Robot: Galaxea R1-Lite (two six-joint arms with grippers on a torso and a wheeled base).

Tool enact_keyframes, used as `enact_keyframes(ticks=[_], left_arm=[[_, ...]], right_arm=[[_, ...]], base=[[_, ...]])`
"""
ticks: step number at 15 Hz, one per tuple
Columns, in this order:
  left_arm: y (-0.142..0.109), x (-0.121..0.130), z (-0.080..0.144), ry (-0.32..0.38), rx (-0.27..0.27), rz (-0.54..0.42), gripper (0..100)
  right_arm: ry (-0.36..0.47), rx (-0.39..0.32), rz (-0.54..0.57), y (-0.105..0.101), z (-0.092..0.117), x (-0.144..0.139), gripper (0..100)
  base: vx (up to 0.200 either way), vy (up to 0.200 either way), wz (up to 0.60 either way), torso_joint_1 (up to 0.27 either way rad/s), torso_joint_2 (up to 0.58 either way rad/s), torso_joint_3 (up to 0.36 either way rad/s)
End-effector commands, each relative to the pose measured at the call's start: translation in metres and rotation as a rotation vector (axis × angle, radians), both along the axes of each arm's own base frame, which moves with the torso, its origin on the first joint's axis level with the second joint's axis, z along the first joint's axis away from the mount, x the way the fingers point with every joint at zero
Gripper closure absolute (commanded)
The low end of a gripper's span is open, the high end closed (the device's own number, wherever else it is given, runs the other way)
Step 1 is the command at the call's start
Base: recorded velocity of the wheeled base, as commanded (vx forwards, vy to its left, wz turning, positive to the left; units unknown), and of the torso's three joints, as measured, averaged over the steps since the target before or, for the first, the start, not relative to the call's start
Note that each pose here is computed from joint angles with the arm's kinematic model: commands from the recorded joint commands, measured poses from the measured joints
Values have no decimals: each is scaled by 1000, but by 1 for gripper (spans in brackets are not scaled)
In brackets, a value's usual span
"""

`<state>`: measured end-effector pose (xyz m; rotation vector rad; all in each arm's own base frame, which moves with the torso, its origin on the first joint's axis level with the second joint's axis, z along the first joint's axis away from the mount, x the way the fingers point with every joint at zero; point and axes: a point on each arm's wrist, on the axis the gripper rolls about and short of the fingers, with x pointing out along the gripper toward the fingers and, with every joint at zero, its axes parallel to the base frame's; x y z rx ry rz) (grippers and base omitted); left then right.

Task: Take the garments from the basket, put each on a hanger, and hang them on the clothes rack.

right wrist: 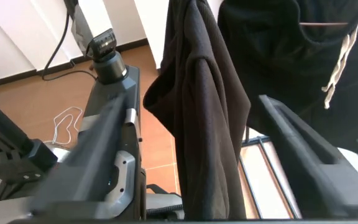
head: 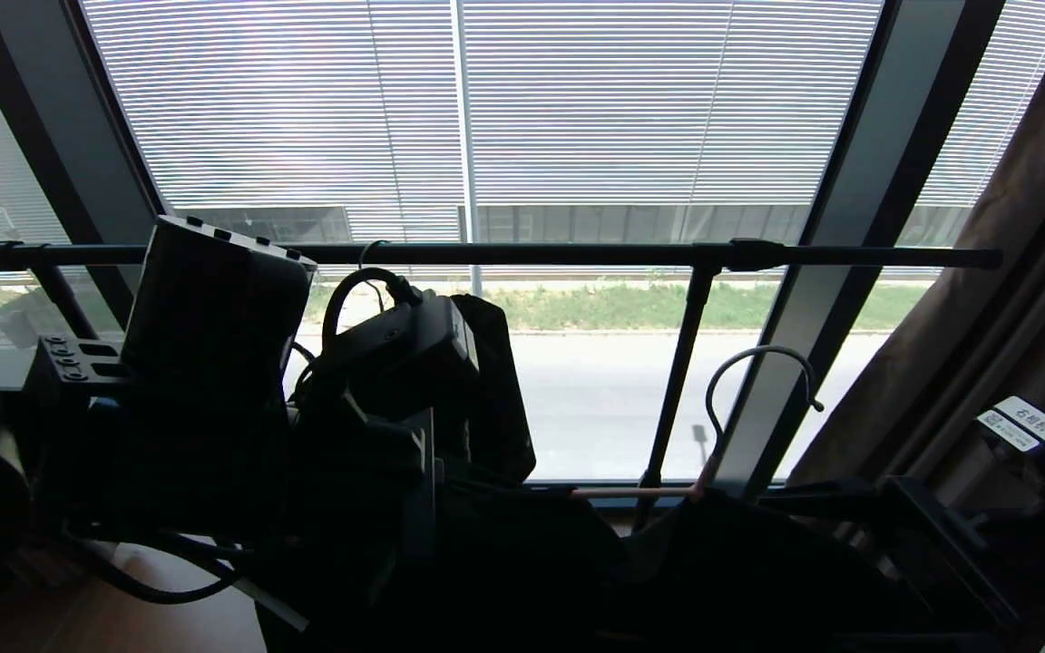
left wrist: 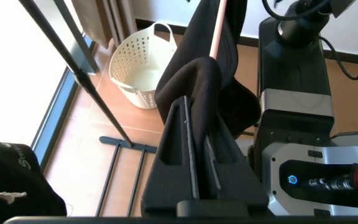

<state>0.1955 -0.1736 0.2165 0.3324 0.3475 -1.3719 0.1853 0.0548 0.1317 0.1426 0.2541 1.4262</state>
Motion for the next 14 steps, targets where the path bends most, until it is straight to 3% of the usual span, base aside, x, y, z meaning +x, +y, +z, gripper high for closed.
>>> enact_keyframes(ticks=[1,6,14], left_arm=[[12,-7,6,-20,-16,24,100],[33,-7,1,-11,-9,89,100],[57,-11,9,-14,-39,181,100]], right_arm=[[-25,0,-31,-6,2,4,0],[-44,-2,-53,-10,3,5,0],[-3,-13,-94,-16,-7,20,0]], base=[[0,0,0,0,0,0],[0,0,0,0,0,0],[0,0,0,0,0,0]])
